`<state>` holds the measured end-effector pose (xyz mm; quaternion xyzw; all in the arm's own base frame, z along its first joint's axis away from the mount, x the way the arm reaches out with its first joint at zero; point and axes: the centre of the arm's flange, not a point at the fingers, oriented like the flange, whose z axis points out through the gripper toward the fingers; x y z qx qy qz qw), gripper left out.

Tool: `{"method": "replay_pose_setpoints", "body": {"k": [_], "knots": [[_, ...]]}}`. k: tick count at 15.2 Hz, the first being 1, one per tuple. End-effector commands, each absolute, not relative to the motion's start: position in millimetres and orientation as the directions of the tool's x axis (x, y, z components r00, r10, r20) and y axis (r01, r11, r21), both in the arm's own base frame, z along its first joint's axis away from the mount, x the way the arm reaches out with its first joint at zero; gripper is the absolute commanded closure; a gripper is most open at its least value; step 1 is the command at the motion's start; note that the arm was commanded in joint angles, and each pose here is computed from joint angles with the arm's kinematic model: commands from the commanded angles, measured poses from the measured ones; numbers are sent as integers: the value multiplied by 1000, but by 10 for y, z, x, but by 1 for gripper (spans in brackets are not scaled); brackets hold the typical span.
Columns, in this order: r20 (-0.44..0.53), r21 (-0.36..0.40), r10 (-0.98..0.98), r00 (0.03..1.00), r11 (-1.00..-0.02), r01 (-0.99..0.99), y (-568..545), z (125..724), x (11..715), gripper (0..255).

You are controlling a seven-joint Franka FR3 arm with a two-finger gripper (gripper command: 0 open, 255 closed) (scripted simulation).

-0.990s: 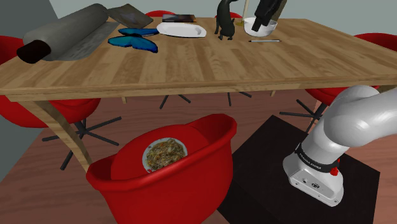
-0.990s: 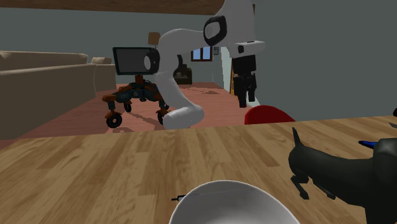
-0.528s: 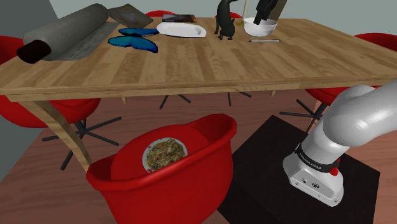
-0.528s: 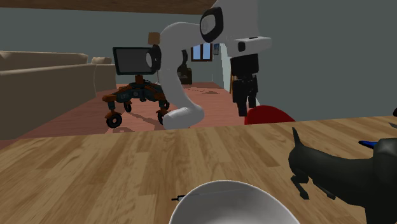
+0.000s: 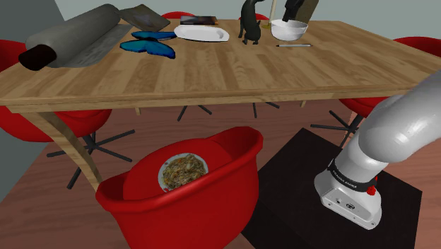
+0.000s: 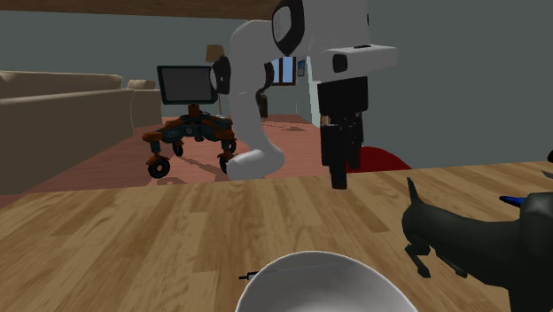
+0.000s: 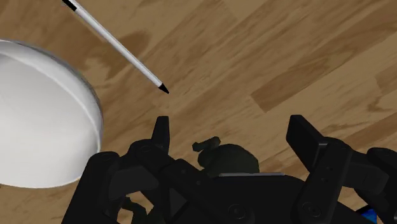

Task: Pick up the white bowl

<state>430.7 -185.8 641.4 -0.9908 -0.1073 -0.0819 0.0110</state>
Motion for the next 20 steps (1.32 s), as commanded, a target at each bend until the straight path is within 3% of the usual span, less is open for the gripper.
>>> {"method": "replay_pose_setpoints", "body": {"k": [1,9,19,20], "knots": [[160,-4,219,962,-975,223,-2087,6416,4441,0],[141,-10,247,959,-968,251,-2994,6383,5027,0],[141,-10,248,958,-968,252,-3013,5982,5040,0],[141,-10,248,958,-968,252,-3014,5986,5041,255]]}}
